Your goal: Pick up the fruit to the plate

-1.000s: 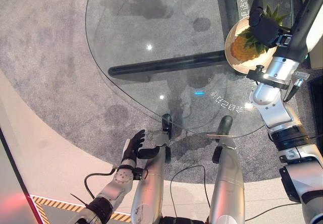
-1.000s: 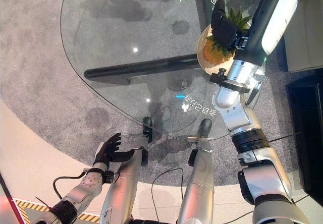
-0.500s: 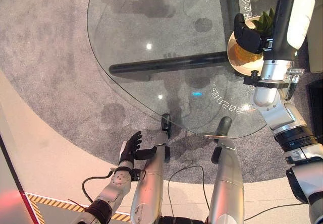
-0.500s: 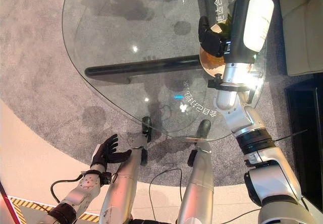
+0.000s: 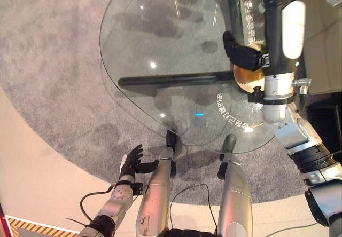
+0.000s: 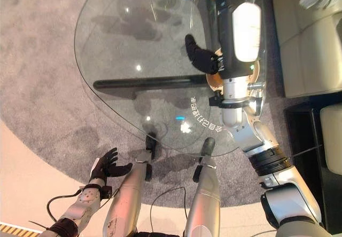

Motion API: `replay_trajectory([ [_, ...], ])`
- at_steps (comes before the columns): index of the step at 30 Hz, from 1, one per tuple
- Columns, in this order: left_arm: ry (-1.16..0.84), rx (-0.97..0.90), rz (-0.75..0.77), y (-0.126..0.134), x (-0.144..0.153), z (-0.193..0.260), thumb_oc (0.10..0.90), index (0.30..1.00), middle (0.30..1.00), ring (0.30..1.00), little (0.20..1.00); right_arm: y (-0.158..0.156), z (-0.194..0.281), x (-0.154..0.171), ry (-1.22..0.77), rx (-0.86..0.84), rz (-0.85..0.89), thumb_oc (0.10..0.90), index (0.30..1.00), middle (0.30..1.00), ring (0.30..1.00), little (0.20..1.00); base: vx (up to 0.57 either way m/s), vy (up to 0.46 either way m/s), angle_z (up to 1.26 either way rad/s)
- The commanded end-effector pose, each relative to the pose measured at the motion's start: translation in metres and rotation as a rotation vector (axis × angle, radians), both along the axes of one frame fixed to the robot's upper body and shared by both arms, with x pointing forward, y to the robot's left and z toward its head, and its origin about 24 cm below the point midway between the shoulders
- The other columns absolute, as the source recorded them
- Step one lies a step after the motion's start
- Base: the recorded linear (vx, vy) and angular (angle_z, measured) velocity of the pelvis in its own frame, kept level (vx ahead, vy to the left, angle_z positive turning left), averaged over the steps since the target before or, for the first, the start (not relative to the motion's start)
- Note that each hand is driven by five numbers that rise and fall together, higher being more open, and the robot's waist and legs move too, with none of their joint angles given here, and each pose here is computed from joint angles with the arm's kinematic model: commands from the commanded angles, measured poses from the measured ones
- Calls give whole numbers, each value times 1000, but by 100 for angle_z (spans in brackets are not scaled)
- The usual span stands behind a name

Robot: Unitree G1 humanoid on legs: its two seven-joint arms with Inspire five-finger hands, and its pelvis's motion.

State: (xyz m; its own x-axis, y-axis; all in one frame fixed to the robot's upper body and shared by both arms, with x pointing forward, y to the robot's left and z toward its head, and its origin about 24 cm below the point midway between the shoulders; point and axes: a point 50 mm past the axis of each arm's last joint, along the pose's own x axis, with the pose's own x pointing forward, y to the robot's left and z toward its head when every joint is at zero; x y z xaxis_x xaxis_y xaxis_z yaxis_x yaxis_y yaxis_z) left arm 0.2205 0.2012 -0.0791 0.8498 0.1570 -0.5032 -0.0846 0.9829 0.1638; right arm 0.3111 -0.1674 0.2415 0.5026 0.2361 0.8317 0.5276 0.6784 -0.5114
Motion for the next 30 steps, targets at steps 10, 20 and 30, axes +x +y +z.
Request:
replay_trajectory([
  [10,109,-47,59,22,-34,-25,800,900,900,900,900,35,-11,-31,173,7,367,800,900,900,900,900,11,-76,0],
  [20,145,-152,158,12,-52,-39,800,900,900,900,900,47,-116,-51,657,80,528,800,900,900,900,900,45,-49,-8],
  [30,279,-252,232,15,-81,-58,800,900,900,900,900,35,-191,-66,1146,38,559,800,900,900,900,900,30,-18,-5],
])
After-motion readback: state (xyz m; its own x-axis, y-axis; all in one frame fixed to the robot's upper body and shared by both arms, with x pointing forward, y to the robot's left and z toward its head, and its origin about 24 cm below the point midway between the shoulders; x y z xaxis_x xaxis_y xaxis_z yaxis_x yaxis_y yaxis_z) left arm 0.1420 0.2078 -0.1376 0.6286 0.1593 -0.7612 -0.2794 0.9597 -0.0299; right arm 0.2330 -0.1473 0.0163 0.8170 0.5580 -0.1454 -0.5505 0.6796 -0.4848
